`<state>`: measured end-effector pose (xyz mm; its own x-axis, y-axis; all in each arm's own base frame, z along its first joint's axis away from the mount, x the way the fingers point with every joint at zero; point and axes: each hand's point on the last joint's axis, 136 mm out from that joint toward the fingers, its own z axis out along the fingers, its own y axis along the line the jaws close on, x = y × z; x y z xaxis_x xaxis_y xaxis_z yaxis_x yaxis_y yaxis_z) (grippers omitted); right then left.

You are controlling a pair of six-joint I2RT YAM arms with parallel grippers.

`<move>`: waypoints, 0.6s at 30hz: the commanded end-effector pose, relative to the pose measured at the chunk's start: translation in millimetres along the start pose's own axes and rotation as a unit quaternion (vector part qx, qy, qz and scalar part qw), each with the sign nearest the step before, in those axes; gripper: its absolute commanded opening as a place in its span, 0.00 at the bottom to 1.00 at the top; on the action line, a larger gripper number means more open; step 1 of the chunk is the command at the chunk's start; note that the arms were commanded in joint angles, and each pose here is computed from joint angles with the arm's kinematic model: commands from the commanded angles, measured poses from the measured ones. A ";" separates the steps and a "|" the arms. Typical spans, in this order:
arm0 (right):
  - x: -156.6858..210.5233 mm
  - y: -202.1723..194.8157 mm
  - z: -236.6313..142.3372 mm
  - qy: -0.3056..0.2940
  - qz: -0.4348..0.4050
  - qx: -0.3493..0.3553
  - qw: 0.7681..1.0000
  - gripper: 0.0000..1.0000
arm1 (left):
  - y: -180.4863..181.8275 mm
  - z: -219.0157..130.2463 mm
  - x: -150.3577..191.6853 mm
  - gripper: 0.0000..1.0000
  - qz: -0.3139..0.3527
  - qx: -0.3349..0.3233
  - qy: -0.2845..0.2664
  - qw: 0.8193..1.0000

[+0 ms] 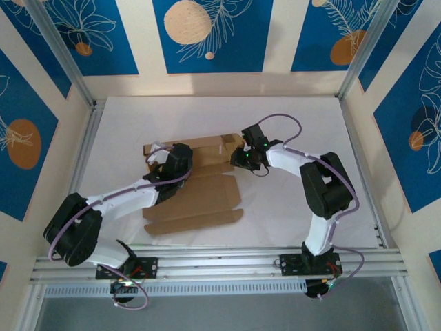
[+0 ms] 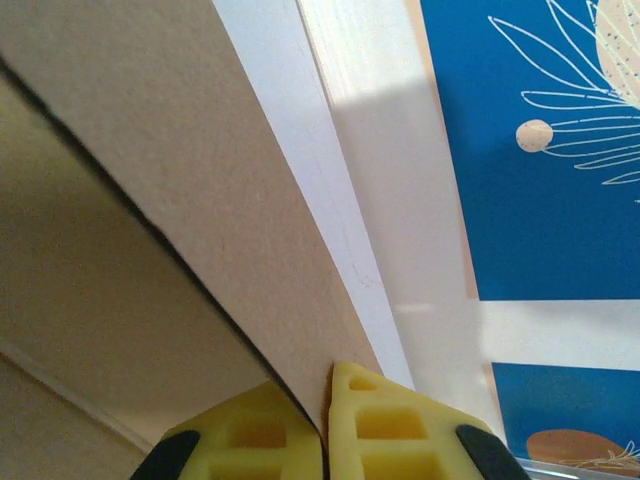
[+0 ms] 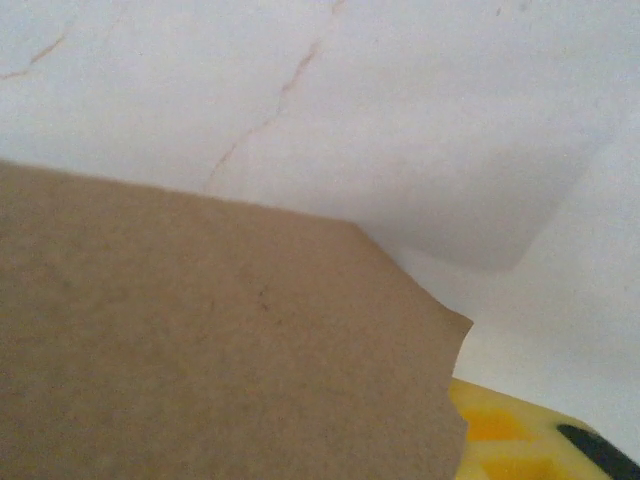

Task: Fold the paper box

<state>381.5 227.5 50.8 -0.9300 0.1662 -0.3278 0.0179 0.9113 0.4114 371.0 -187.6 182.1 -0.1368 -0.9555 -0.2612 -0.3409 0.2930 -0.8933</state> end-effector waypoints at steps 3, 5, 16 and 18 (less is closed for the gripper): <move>11.2 -18.8 19.0 0.014 0.018 0.038 0.999 0.44 | 23.6 -3.0 2.9 0.06 0.028 -0.032 0.008 0.999; 7.1 -24.2 14.1 0.001 0.043 0.020 0.999 0.44 | 24.3 -3.1 1.2 0.06 0.029 -0.033 0.005 0.999; -15.7 -17.1 -8.5 0.031 0.239 -0.158 0.958 0.53 | 24.4 -2.5 2.9 0.05 0.033 -0.027 0.006 0.999; -15.4 -2.6 -11.3 0.049 0.260 -0.194 0.945 0.53 | 22.8 -2.5 2.9 0.05 0.033 -0.025 0.007 0.999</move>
<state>396.4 187.0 45.3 -0.8557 0.5121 -0.0747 0.3350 0.6581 0.6743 367.6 -184.7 177.5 -0.1358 -0.9552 -0.2631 -0.3460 0.2946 -0.8908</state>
